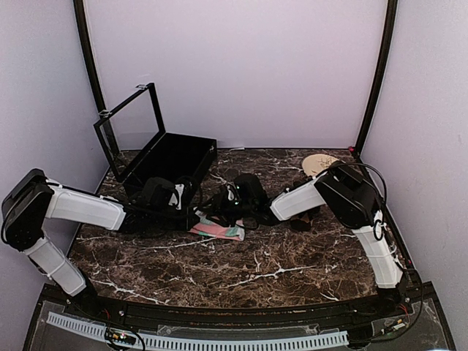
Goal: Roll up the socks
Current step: Rotate the sock at the center of the board.
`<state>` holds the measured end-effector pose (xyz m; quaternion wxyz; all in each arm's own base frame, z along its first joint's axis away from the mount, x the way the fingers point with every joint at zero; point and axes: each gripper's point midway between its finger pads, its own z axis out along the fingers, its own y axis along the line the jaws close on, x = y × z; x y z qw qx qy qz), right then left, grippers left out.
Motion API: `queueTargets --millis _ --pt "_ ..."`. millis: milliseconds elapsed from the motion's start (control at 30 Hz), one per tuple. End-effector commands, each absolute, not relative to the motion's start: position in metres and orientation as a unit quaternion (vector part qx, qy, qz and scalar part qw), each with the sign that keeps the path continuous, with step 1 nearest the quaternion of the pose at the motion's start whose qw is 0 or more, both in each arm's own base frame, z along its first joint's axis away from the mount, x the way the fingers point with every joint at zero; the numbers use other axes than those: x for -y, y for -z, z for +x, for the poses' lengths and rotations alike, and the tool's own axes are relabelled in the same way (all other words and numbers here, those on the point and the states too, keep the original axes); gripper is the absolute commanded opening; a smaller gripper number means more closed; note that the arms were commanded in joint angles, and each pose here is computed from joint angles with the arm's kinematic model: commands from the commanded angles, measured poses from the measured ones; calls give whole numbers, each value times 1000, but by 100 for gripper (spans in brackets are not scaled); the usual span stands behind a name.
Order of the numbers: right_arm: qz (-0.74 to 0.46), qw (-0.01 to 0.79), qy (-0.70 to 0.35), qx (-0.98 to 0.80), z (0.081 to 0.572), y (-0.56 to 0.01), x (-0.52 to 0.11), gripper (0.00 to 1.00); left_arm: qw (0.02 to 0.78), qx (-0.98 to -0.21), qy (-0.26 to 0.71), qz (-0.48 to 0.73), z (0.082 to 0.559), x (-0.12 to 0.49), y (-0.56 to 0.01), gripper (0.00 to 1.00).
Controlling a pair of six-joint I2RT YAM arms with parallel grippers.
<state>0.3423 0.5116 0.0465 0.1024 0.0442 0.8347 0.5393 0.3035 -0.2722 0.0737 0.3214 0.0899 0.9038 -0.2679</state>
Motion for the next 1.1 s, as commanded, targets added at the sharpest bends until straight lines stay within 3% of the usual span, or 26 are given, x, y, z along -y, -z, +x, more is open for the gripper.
queueTargets --millis 0,333,1067 --pt "53 97 -514 -851 336 -32 -501 50 321 -909 250 94 308 272 -73 0" --pt "43 101 -499 -860 327 -25 -490 51 311 -923 214 70 328 268 -52 0" --pt "-4 145 -416 -898 299 -24 -434 53 280 -939 198 37 324 249 -9 0"
